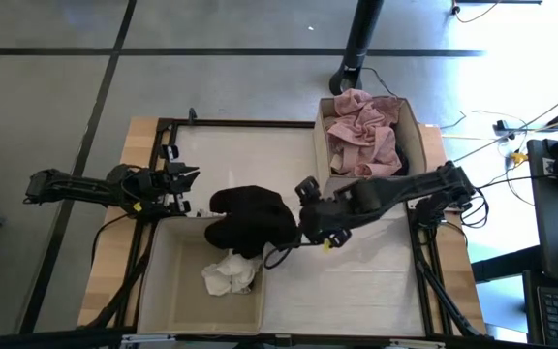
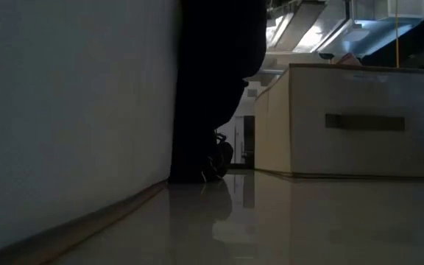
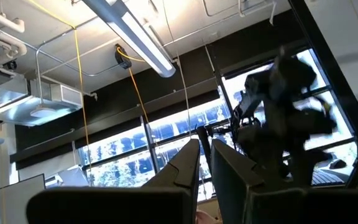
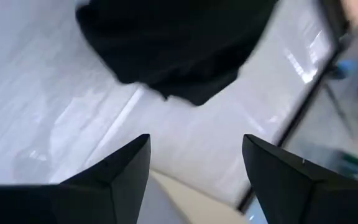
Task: Sort clothes
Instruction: Put the black stocking into the left laundry organizer
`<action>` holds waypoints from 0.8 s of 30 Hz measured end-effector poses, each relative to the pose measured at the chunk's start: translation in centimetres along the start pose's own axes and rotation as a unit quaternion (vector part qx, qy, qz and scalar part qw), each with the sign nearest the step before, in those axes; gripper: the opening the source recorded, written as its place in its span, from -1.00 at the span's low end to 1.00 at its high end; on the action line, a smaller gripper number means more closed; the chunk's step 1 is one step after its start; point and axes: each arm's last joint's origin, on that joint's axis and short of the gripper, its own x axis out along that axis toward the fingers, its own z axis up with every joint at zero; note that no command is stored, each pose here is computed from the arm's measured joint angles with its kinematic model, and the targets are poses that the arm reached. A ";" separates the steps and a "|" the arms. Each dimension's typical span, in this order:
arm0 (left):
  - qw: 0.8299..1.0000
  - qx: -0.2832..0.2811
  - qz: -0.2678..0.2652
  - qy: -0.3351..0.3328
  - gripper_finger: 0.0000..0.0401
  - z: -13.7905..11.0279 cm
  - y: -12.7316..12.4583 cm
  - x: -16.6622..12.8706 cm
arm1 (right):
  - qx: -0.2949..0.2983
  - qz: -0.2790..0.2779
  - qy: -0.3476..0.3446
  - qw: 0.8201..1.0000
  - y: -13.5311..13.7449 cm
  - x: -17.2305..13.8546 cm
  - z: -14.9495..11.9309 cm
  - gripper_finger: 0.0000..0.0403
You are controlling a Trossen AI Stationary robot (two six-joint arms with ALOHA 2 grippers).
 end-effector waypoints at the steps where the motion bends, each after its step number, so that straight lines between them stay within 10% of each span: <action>1: 1.000 0.000 0.000 0.000 -0.84 0.0 0.0 0.0 | 0.004 0.005 0.010 1.000 0.5 0.9 -0.2 0.26; 8: 1.000 -0.007 0.000 0.000 -0.84 0.0 0.0 0.0 | 0.031 0.010 0.037 0.999 4.7 6.5 -3.1 0.26; 13: 1.000 0.003 0.000 0.000 -0.84 0.0 0.0 0.0 | 0.105 -0.045 -0.066 0.991 6.8 9.4 -4.7 0.26; 24: 1.000 0.002 0.001 -0.002 -0.84 0.0 0.0 0.0 | 0.209 -0.151 -0.307 0.916 8.9 14.6 -4.7 0.26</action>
